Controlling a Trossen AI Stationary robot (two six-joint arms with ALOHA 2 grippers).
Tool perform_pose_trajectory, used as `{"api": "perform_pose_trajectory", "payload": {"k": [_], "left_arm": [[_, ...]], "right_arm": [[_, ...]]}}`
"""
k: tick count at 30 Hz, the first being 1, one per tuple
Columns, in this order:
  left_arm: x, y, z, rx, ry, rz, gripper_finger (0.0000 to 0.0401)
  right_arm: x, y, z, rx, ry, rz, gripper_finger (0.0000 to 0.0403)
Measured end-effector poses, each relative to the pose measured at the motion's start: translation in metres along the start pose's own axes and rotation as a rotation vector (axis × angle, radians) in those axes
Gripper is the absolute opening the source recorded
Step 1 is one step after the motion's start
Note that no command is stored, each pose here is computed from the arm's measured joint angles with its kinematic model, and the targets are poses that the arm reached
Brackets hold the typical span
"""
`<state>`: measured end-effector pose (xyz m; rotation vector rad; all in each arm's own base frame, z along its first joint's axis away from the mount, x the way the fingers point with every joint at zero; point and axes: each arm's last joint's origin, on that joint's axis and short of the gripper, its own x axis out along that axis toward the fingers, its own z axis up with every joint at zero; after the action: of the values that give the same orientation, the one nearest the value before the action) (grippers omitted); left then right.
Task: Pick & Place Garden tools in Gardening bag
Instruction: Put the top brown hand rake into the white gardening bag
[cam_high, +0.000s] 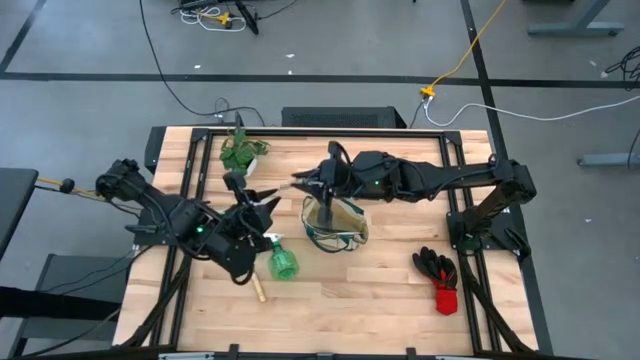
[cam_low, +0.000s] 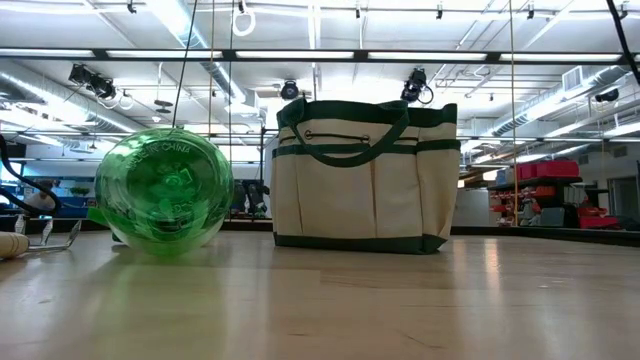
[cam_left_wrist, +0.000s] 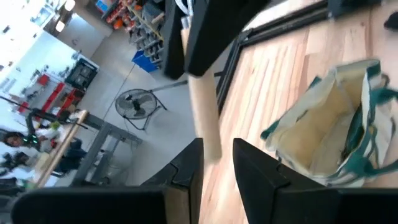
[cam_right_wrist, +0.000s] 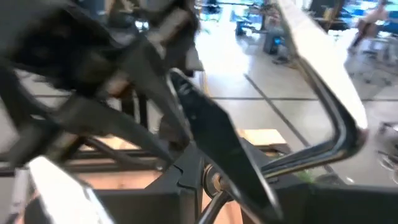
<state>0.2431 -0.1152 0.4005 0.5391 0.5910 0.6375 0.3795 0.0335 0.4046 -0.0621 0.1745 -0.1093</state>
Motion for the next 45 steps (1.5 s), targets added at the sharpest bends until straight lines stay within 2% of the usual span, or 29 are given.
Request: {"api": "perform_pose_trajectory", "payload": {"k": [4,7,11,18,26,36,39,45], "left_arm": [[-0.006,0.004,-0.004,0.015,-0.003,0.006,0.0092],[-0.013,0.013,-0.008,-0.028,-0.002,-0.038,0.0092],[-0.016,0.018,-0.014,-0.052,0.049,-0.130,0.0092],[-0.017,0.023,-0.026,-0.037,0.145,-0.167,0.0092],[-0.018,0.026,-0.034,-0.048,0.213,-0.176,0.0092],[-0.017,0.025,-0.034,-0.057,0.216,-0.181,0.0092],[-0.018,0.025,-0.033,-0.058,0.216,-0.182,0.0092],[-0.017,0.025,-0.033,-0.059,0.216,-0.182,0.0092]], "right_arm": [[-0.002,0.000,-0.004,0.010,0.047,-0.016,0.0054],[-0.005,-0.001,-0.003,0.023,0.061,-0.015,0.0054],[-0.009,-0.002,-0.006,0.043,0.108,-0.019,0.0054],[-0.015,-0.003,-0.019,0.080,0.256,-0.044,0.0054],[-0.021,-0.004,-0.033,0.117,0.415,-0.063,0.0054],[-0.032,-0.006,-0.053,0.197,0.641,-0.091,0.0054],[-0.034,-0.006,-0.056,0.226,0.683,-0.105,0.0054],[-0.034,-0.004,-0.059,0.275,0.728,-0.050,0.0054]]}}
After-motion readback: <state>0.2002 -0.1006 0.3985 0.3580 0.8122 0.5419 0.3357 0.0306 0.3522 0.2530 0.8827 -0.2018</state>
